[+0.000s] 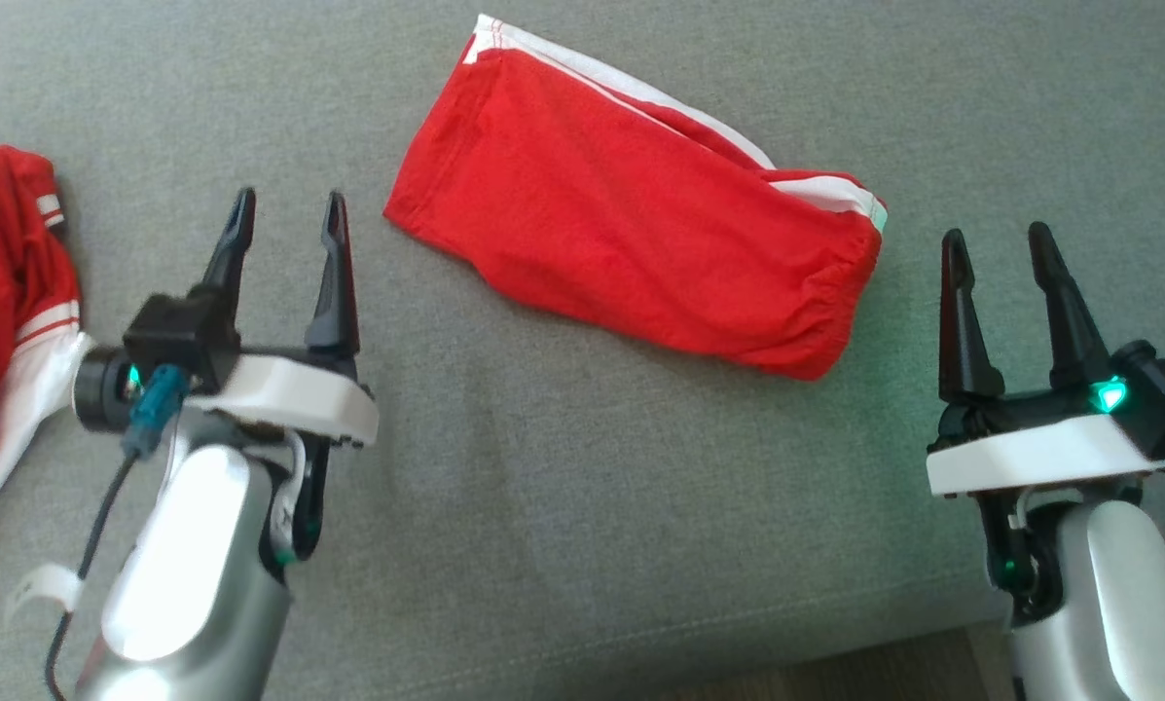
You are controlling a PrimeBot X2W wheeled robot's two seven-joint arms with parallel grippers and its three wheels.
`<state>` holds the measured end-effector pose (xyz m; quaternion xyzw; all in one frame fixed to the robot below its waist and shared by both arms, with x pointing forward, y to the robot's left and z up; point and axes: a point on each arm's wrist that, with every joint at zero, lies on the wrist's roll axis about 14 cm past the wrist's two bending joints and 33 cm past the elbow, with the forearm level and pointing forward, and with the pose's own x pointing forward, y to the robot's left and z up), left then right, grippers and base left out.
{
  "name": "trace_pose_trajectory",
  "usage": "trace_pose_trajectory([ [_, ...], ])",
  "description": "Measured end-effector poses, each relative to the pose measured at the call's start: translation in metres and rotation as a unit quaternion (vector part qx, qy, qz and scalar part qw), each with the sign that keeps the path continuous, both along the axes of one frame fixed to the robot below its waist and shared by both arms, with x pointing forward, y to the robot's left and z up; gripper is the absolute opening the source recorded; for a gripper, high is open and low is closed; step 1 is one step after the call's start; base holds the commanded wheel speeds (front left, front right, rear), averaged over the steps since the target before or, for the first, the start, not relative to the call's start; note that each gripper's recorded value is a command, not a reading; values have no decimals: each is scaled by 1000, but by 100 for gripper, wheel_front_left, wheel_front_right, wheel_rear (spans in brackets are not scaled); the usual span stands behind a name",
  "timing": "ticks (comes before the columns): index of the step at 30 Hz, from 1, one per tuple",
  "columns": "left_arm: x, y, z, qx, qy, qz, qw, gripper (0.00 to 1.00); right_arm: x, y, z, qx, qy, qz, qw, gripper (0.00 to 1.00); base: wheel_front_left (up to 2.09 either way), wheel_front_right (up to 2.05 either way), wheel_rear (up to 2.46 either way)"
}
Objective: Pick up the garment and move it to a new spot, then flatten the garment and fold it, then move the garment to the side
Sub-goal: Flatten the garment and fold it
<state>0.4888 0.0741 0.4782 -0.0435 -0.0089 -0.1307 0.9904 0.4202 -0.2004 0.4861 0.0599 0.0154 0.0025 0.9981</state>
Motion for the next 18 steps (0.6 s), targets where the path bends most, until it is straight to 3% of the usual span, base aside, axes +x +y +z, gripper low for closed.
trace_pose_trajectory([
  [18,-10,2,-13,14,26,-4,1000,100,-1,2,-3,1,11,4,1000,100,0,0,0],
])
